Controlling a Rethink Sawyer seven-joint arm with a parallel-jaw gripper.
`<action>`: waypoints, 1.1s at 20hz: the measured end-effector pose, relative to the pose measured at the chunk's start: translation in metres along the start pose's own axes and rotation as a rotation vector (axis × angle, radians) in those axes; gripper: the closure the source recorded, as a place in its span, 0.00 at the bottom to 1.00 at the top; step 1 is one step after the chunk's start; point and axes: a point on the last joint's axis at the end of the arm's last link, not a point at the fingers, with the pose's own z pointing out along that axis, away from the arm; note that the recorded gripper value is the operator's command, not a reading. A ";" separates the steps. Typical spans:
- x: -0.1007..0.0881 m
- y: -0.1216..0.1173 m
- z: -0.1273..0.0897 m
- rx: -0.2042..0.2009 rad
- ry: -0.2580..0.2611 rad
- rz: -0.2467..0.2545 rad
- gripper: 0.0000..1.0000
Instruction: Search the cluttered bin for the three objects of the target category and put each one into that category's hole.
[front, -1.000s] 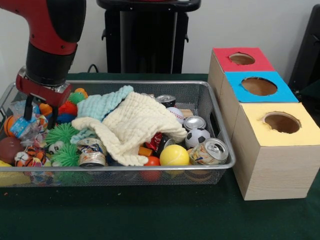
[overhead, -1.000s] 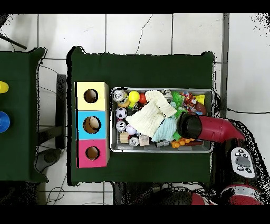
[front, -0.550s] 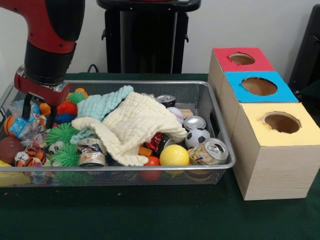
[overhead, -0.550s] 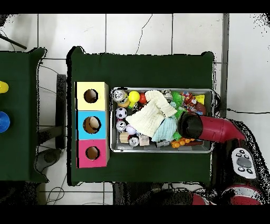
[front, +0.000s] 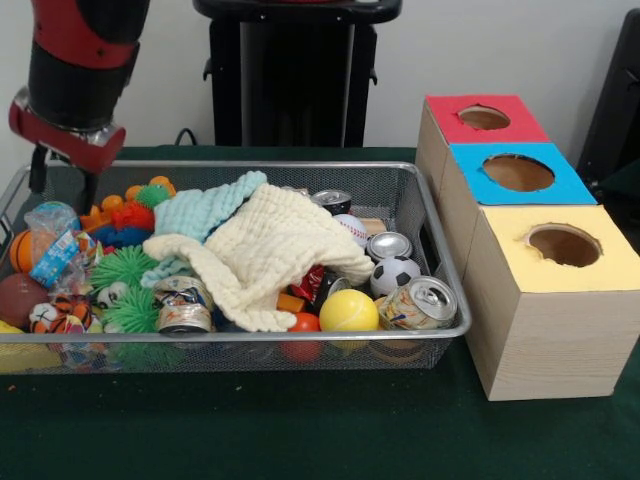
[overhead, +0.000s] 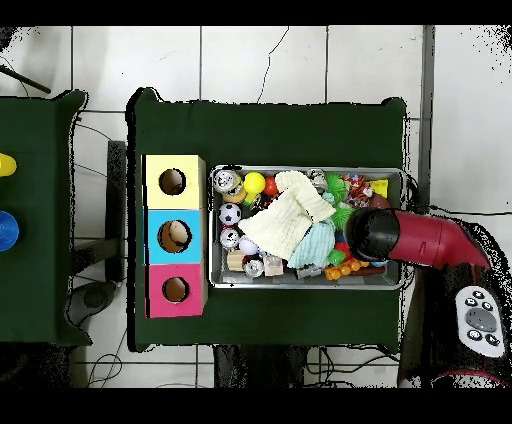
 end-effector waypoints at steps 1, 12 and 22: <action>-0.001 -0.004 -0.006 0.007 0.019 0.004 0.00; -0.034 -0.036 -0.060 0.056 0.044 0.050 0.00; -0.042 -0.042 -0.016 0.043 -0.063 0.042 0.00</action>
